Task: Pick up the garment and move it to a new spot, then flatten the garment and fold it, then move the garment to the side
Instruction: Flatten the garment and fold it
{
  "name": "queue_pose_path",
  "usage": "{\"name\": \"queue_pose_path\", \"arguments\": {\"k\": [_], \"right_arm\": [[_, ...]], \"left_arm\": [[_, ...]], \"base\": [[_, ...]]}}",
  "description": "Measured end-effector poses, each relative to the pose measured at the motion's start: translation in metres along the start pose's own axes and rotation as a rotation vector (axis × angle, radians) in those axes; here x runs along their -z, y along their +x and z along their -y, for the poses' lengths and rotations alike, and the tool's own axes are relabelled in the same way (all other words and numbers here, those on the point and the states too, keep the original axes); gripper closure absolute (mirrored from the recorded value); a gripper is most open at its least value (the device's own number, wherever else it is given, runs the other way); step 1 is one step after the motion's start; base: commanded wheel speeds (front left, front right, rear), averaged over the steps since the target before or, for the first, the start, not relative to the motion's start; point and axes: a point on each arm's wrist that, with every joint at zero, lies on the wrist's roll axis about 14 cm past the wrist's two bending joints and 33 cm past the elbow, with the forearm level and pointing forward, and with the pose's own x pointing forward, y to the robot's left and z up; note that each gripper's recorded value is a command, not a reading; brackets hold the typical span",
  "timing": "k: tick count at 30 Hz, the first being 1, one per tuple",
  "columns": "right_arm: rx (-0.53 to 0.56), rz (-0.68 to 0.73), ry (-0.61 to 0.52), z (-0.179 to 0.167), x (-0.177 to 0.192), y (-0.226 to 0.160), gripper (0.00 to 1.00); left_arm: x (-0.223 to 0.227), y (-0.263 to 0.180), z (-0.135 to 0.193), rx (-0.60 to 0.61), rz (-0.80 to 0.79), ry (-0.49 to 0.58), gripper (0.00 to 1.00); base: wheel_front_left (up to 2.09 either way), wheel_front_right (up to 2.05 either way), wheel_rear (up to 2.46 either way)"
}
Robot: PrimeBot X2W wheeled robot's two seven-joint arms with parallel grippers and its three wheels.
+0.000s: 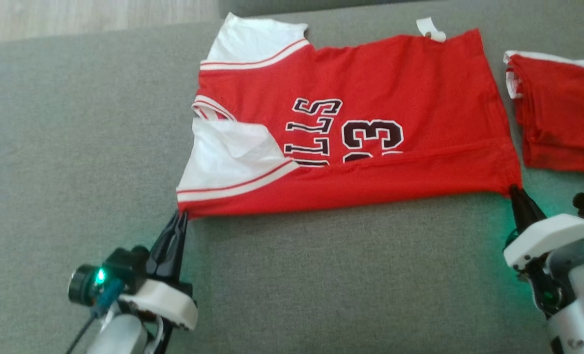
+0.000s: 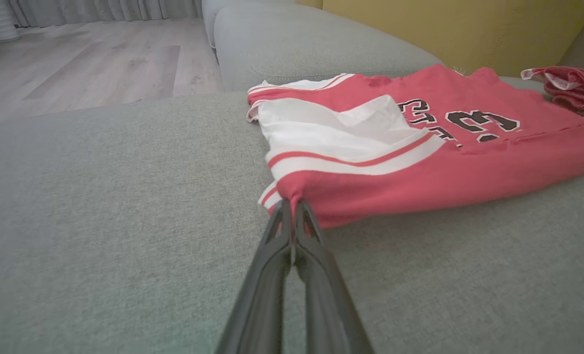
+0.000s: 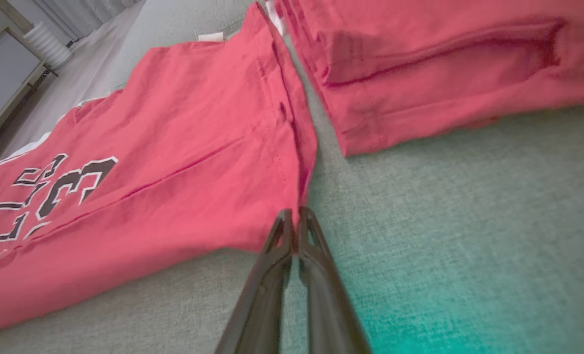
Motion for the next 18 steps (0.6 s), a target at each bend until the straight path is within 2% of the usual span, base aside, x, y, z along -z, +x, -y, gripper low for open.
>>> {"name": "queue_pose_path", "arguments": {"k": [3, 12, 18], "right_arm": [[-0.003, 0.015, -0.003, 0.003, -0.001, -0.01, 1.0], [-0.009, -0.05, -0.014, 0.014, 0.037, -0.054, 1.0], [0.019, -0.057, -0.013, 0.028, 0.04, -0.071, 1.0]], "left_arm": [[0.002, -0.015, 0.004, -0.01, 0.004, -0.004, 1.0], [0.017, -0.069, 0.02, -0.055, -0.011, -0.043, 1.0], [0.031, -0.089, 0.034, -0.044, -0.063, -0.065, 1.0]], "base": [[0.0, 0.0, 0.0], [0.0, 0.0, 0.0], [0.0, 0.0, 0.0]]}}
